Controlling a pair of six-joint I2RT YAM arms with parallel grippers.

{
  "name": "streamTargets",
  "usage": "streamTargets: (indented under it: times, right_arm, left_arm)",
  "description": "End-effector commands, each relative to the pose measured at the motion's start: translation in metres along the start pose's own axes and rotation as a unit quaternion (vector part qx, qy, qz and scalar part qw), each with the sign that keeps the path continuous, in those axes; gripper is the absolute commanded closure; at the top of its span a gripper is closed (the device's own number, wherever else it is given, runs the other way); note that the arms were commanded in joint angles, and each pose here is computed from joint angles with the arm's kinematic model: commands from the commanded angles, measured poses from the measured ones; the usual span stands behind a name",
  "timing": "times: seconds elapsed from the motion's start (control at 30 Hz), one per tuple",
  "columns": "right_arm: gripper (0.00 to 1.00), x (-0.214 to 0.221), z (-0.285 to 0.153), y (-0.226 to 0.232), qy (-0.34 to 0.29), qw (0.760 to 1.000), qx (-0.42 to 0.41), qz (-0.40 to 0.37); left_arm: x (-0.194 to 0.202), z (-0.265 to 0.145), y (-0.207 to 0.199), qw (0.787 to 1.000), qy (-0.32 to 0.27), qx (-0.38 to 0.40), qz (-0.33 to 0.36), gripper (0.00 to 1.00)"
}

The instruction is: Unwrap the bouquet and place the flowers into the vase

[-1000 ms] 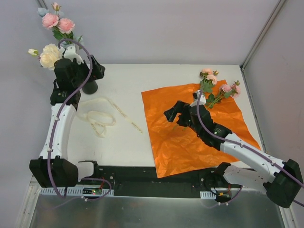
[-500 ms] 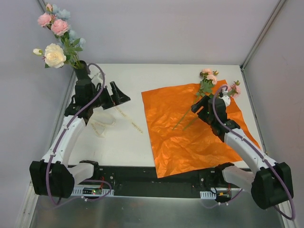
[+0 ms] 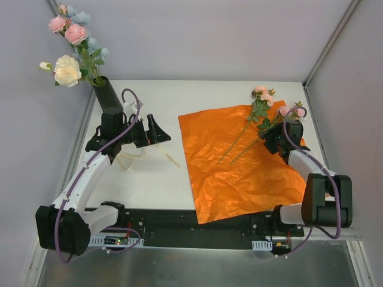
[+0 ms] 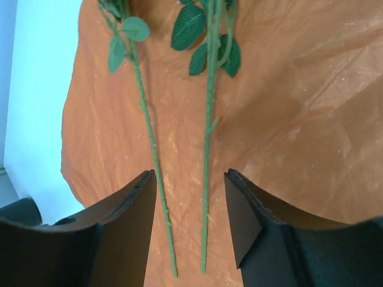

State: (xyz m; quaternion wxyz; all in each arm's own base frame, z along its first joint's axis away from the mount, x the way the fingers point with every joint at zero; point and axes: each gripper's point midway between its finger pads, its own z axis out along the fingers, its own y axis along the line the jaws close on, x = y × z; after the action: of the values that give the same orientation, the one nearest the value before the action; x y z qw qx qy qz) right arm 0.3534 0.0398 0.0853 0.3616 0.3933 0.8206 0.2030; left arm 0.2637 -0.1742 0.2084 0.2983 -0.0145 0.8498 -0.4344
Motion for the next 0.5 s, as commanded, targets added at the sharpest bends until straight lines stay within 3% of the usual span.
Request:
streamTargets:
  times: [0.0, 0.47]
  right_arm:
    - [0.45, -0.008, 0.013, 0.011, 0.016, 0.998, -0.046, 0.032]
    - [0.52, -0.004, 0.052, 0.003, 0.047, 0.994, -0.059, 0.075]
  left_arm:
    - [0.001, -0.007, -0.014, 0.999, -0.005, 0.023, 0.029, 0.01]
    - [0.002, -0.007, -0.014, 0.999, -0.006, 0.019, 0.026, 0.01]
